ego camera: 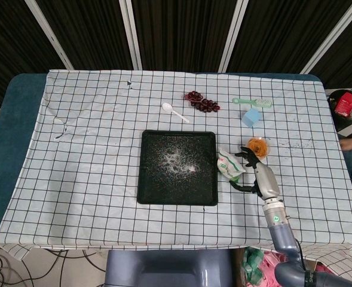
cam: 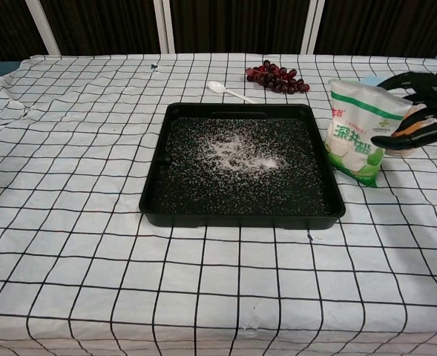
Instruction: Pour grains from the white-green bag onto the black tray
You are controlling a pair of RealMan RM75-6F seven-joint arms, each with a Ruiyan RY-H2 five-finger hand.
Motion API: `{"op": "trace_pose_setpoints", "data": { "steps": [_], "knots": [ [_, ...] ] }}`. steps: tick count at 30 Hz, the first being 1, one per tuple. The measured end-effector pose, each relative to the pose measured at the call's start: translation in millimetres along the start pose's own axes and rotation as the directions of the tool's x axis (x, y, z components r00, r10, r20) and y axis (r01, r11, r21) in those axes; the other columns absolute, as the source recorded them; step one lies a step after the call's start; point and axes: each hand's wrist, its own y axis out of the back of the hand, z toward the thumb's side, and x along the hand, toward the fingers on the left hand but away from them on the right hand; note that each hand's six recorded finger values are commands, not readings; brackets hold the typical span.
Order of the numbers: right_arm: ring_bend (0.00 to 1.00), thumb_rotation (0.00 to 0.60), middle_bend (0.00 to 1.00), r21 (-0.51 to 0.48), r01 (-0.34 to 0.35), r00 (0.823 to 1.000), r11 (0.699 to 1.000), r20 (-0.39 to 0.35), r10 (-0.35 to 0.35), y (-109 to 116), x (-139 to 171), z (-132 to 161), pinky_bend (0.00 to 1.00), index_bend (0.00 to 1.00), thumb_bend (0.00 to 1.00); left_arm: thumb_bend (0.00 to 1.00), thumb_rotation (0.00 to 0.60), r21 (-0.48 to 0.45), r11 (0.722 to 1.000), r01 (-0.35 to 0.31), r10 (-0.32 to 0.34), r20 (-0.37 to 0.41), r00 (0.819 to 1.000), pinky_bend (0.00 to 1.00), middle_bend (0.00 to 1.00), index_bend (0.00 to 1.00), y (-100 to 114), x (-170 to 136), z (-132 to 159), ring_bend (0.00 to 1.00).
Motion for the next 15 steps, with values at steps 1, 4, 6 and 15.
{"op": "trace_pose_setpoints", "data": {
  "steps": [1,4,6,15],
  "knots": [
    [0.2,0.6,0.1,0.014,0.01,1.0,1.0,-0.01,-0.01,4,0,2,0.3,0.24,0.13,0.62,0.6,0.0,1.0,0.0,0.0,0.0,1.0,0.0,0.05,0.22,0,0,0,0.0],
    [0.2,0.6,0.1,0.058,0.035,0.999,0.998,-0.035,-0.033,15,0,8,0.3,0.24,0.13,0.62,0.6,-0.001,1.0,0.0,0.0,0.0,1.0,0.0,0.05,0.22,0,0,0,0.0],
    [0.2,0.6,0.1,0.083,0.045,0.998,0.996,-0.046,-0.041,23,1,12,0.3,0.24,0.13,0.62,0.6,-0.002,1.0,0.0,0.0,0.0,1.0,0.0,0.05,0.22,0,0,0,0.0],
    [0.2,0.6,0.1,0.34,0.045,0.999,0.939,-0.041,-0.033,77,23,18,0.3,0.21,0.13,0.62,0.6,-0.003,1.0,0.0,0.0,0.009,1.0,0.0,0.05,0.22,1,0,1,0.0]
  ]
}}
